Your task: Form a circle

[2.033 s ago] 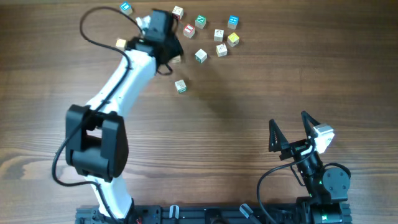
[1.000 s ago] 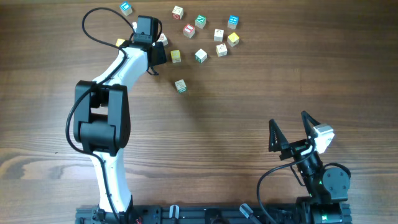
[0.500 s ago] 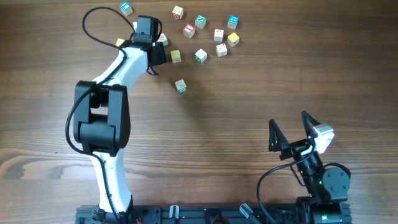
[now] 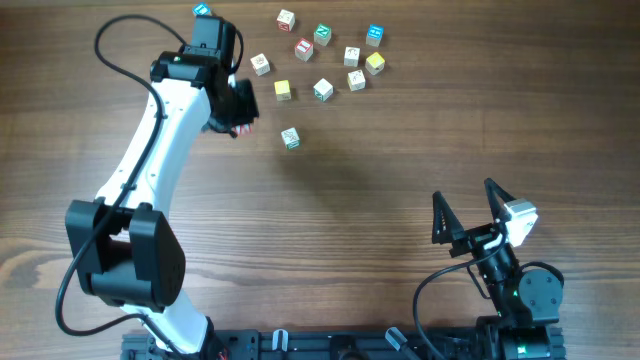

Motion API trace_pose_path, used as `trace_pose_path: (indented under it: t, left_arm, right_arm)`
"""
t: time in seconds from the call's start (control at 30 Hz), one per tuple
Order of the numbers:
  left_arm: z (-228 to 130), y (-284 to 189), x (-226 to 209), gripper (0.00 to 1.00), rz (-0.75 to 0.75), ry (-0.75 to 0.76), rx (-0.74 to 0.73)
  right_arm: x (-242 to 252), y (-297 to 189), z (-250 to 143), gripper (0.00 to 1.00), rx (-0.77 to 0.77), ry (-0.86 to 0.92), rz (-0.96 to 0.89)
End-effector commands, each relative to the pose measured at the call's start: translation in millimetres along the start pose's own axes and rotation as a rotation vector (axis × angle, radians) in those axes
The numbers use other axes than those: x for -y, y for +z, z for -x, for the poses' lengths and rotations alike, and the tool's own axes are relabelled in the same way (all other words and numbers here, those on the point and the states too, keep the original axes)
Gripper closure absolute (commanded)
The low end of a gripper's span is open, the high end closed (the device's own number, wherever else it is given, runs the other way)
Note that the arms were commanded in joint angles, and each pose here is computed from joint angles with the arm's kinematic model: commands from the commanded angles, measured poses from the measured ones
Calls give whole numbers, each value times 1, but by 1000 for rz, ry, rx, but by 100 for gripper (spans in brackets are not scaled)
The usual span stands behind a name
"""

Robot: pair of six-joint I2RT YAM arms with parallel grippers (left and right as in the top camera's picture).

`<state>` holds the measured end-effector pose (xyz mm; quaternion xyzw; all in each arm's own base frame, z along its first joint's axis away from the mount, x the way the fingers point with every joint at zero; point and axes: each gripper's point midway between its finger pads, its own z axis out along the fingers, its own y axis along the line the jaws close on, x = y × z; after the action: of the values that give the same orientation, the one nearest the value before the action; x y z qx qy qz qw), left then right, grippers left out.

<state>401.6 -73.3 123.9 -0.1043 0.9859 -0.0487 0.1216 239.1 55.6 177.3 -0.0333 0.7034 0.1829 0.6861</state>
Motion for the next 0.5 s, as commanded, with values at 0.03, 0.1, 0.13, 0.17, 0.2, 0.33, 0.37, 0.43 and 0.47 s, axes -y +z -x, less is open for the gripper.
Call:
trace_pose_path:
  t: [0.03,0.1,0.13,0.17,0.2,0.33,0.37,0.43,0.47]
  left_arm:
    - [-43,6,2,76,-20,-7,-170]
    - [-67,15,1,75,6,10,-239]
    - [-74,19,2,75,12,20,-257]
    - [-79,23,3,75,14,31,-267]
    - [-85,29,5,75,15,45,-272]
    - [-100,44,11,75,15,81,-283]
    - [-105,48,13,75,15,94,-285]
    - [-108,57,18,75,21,126,-263]
    - [-108,62,20,75,24,141,-245]
  right_arm:
    - [0,0,2,0,12,-8,-1]
    - [0,0,2,0,12,-8,-1]
    - [0,0,2,0,12,-8,-1]
    - [0,0,2,0,12,-8,-1]
    - [0,0,2,0,12,-8,-1]
    - [0,0,2,0,12,-9,-1]
    - [0,0,2,0,12,-8,-1]
    - [0,0,2,0,12,-8,-1]
    - [0,0,2,0,12,-9,-1]
